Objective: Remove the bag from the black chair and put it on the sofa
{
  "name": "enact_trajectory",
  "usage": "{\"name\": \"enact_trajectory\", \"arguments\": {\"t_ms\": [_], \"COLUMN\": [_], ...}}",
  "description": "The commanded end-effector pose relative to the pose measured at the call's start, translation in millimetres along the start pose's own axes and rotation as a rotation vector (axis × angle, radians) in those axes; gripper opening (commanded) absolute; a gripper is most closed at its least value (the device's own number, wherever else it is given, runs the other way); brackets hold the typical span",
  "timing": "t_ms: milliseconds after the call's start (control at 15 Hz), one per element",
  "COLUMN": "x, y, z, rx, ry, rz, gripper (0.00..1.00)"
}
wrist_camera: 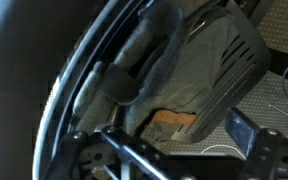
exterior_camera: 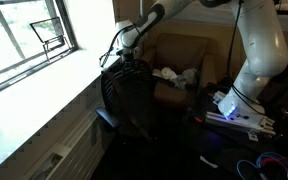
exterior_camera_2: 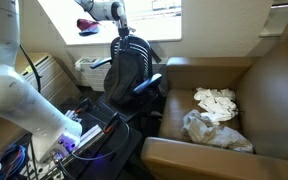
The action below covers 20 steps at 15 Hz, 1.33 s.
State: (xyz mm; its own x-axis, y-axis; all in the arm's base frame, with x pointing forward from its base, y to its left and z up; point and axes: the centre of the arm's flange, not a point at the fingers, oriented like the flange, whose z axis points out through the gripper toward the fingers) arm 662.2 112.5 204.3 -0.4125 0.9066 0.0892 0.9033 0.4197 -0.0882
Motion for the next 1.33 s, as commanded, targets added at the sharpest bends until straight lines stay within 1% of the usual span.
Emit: {"name": "enact_trajectory", "arguments": {"t_ms": [0, 67, 133, 267, 467, 533, 600, 867, 1067, 1133, 1267], "x": [-17.2, -20.6, -17.2, -23.6, -24.8, -26.2, -30.4, -38.0, -43.8, -45.9, -49.6], "y": [-3.8, -5.4, -1.1, -2.6, -3.7, -4.7, -8.3, -11.7, -14.0, -14.9, -16.5], "z": [16.2, 22.8, 6.9, 16.9, 19.9, 19.8, 21.4, 21.1, 22.3, 22.9, 25.1], "rx": [-0.063, -0.069, -0.045, -0.051, -0.043, -0.041, -0.039, -0.043, -0.041, -0.040, -0.035], "ry": [-0.017, -0.020, -0.021, -0.024, -0.013, -0.019, -0.021, -0.024, -0.047, -0.050, -0.061], "rz": [0.194, 0.255, 0.169, 0.224, 0.235, 0.241, 0.238, 0.251, 0.261, 0.262, 0.267], "gripper": [1.00, 1.00, 1.00, 1.00, 1.00, 0.91, 0.74, 0.45, 0.24, 0.15, 0.03]}}
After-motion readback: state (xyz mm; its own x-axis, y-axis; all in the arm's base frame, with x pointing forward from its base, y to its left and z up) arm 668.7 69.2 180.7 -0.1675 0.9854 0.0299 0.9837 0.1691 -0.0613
